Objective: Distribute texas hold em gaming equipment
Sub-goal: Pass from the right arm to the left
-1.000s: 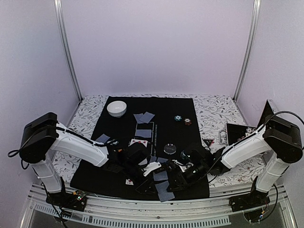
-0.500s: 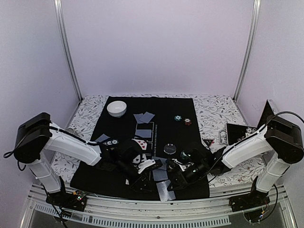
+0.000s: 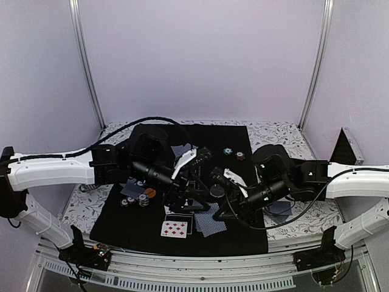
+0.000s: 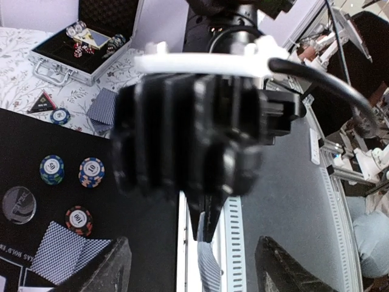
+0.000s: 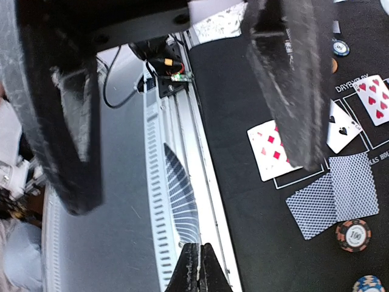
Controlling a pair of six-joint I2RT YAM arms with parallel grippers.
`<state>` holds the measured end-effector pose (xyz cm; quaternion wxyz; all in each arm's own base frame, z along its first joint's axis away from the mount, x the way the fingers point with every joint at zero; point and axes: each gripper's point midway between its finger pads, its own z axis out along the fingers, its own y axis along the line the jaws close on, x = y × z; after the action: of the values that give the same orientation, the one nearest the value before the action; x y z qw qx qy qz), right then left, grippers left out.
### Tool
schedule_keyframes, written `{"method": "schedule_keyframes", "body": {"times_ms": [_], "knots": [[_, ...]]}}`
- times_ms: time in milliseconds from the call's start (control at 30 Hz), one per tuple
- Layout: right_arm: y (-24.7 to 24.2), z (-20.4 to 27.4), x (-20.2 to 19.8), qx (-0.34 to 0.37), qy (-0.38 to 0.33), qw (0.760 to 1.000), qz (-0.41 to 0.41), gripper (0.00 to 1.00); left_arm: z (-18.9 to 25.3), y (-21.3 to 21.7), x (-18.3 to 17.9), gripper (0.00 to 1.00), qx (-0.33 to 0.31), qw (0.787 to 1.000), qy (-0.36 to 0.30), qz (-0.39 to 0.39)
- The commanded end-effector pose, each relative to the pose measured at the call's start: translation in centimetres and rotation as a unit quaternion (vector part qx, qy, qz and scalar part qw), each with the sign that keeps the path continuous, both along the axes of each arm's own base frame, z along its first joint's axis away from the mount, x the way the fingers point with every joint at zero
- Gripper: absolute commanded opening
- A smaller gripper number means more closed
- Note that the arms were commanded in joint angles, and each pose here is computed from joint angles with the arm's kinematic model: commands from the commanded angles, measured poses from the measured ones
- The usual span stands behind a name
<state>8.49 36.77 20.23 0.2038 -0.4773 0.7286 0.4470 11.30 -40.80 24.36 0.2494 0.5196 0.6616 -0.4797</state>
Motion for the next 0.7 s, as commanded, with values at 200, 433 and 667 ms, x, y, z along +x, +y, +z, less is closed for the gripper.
{"method": "schedule_keyframes", "body": {"times_ms": [200,433,667], "knots": [[0.0,-0.3,-0.4,-0.05,-0.08,0.995,0.037,0.02,-4.4,1.5,-1.4,0.55,0.091,0.995,0.015,-0.048],[0.7,0.5,-0.6,-0.036,-0.095,0.993,0.052,0.02,-4.8,0.6,-0.3,0.37,0.09,0.996,0.01,-0.022],[0.8,1.5,-0.3,-0.017,-0.111,0.992,0.048,0.02,-5.4,0.1,-1.1,0.18,0.085,0.995,0.024,-0.04]]}}
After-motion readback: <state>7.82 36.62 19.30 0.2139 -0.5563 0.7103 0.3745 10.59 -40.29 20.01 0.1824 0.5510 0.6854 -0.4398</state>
